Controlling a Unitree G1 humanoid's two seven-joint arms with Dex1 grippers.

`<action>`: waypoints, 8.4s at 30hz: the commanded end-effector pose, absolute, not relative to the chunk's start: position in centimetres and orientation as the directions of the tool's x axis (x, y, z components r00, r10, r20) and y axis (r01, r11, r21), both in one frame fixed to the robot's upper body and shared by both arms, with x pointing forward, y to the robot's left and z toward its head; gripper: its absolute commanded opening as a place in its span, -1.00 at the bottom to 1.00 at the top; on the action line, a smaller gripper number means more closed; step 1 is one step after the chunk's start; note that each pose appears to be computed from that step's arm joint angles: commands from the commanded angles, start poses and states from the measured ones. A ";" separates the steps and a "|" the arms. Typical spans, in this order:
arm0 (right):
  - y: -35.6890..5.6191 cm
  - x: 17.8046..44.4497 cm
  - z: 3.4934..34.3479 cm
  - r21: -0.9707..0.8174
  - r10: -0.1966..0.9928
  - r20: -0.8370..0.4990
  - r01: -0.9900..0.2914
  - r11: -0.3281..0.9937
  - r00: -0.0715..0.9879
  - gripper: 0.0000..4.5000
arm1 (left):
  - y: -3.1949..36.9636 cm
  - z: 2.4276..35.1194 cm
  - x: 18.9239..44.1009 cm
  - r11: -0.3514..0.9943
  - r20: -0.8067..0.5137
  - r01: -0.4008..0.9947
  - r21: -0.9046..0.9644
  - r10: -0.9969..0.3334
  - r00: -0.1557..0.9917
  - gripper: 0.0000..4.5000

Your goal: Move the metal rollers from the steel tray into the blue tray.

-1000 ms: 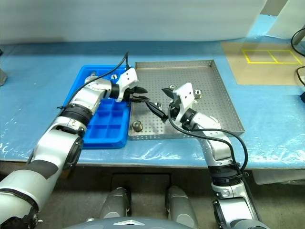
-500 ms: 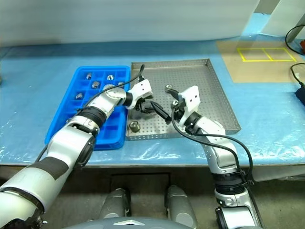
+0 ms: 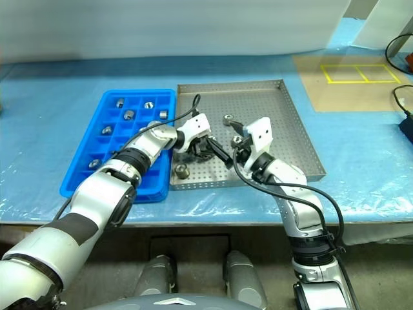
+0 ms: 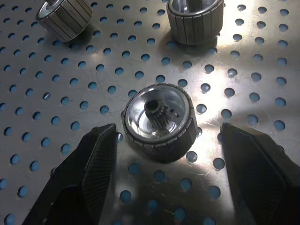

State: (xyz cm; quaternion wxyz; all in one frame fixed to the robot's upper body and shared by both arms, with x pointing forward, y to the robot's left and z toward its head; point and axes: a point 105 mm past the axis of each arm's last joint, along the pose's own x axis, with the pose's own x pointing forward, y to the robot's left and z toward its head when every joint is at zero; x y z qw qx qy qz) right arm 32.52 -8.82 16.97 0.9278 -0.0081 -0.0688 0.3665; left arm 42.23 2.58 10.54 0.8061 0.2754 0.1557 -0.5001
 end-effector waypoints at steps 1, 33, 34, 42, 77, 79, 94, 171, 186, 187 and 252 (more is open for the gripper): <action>-8.9 31.9 18.6 -0.098 0.683 0.178 -0.678 0.729 0.708 1.00 | 2.2 11.5 42.7 0.386 -0.498 0.877 0.284 -0.723 0.480 0.68; -6.4 32.0 20.6 -0.105 0.809 0.204 -0.810 0.577 0.551 1.00 | 8.8 19.1 39.4 0.494 -0.035 0.847 0.197 -0.860 0.510 -0.24; -6.0 31.8 20.5 -0.108 0.834 0.191 -0.834 0.542 0.518 1.00 | 9.8 19.6 38.4 0.496 -0.005 0.850 0.178 -0.863 0.505 -0.24; -3.4 31.3 20.5 -0.090 0.959 0.125 -0.959 0.267 0.255 1.00 | 15.6 19.2 33.6 0.610 -0.034 0.787 0.088 -0.788 0.615 -0.24; 2.8 32.0 20.0 -0.117 0.992 0.108 -0.990 0.077 0.064 1.00 | 23.3 14.8 38.2 0.966 -0.077 0.252 0.060 -0.247 0.966 -0.24; 2.7 32.4 19.8 -0.127 0.990 0.105 -0.986 0.107 0.093 1.00 | 22.9 14.5 38.4 0.961 -0.088 0.271 0.062 -0.265 0.960 -0.24; 1.1 33.5 19.0 -0.153 0.973 0.085 -0.962 0.226 0.215 1.00 | 21.5 13.4 39.6 0.949 -0.149 0.311 0.059 -0.300 0.942 -0.24; -8.1 34.0 18.7 -0.072 0.745 0.170 -0.746 0.662 0.645 1.00 | 4.0 18.3 34.2 -0.201 -0.894 0.971 -0.132 -0.398 -0.204 0.33; -7.9 34.2 18.6 -0.073 0.751 0.168 -0.752 0.655 0.639 1.00 | 4.6 17.3 35.2 -0.177 -0.916 0.980 -0.091 -0.372 -0.152 0.33; -7.8 34.1 18.6 -0.074 0.753 0.166 -0.753 0.653 0.637 1.00 | 4.8 17.1 35.3 -0.165 -0.923 0.982 -0.090 -0.357 -0.144 0.33; -6.3 34.3 18.2 -0.086 0.816 0.102 -0.812 0.577 0.569 1.00 | 3.2 10.2 37.3 -0.222 -0.953 0.960 0.172 -0.285 0.105 0.99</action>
